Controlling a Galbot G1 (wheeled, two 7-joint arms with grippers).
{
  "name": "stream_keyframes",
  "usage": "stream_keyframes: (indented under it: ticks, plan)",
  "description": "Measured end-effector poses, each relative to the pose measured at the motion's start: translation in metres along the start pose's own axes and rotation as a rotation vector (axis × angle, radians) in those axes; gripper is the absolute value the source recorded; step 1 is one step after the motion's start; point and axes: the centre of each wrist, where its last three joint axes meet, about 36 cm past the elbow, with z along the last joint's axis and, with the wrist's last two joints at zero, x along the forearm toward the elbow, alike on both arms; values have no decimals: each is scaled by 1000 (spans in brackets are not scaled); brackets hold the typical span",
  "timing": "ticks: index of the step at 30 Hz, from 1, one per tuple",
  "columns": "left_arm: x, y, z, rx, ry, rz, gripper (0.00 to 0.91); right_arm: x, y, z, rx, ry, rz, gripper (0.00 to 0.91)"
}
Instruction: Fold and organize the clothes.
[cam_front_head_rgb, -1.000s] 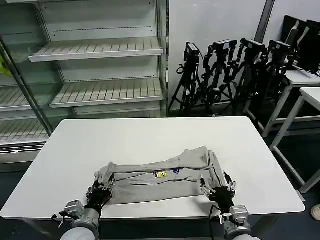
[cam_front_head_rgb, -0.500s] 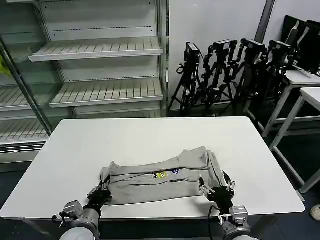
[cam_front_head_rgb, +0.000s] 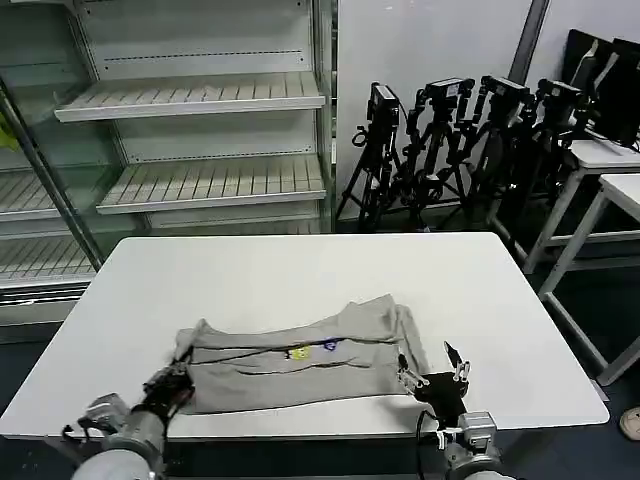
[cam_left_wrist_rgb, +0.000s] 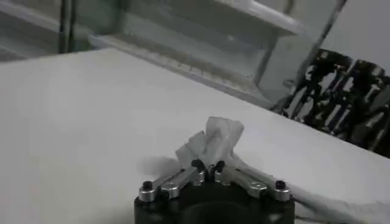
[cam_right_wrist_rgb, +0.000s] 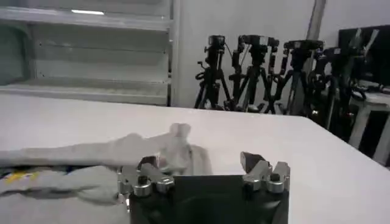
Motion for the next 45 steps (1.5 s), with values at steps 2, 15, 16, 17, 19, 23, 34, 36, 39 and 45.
stream_keyframes:
  ticks: [2, 15, 16, 17, 19, 23, 34, 36, 39, 45]
  plan:
    - [2, 12, -11, -2, -11, -15, 40, -1, 0, 0, 0, -1, 0, 907]
    - [10, 82, -82, 2, -79, -97, 40, 0, 2, 2, -3, 6, 0, 907]
    - [11, 83, -85, 10, -78, -94, 40, 1, 2, 2, -4, 8, 1, 907]
    - [12, 82, -88, 20, -80, -88, 40, 1, 2, 3, -4, 9, 2, 907]
    - [14, 78, -94, 41, -81, -65, 40, 2, 2, 2, -3, 8, 4, 907]
    - [16, 63, -97, 120, -61, 9, 40, 5, 0, 3, -4, 10, 12, 907]
    - [1, 1, -68, 409, 69, 241, 40, 12, -2, 7, -5, 15, 30, 907]
    - [-4, -12, -61, 447, 94, 278, 40, 14, -3, 7, -5, 16, 33, 907]
    - [-13, -30, -52, 486, 123, 323, 40, 15, -5, 8, -4, 17, 38, 907]
    - [-35, -62, -29, 519, 190, 369, 50, 16, -8, 9, -4, 17, 47, 907]
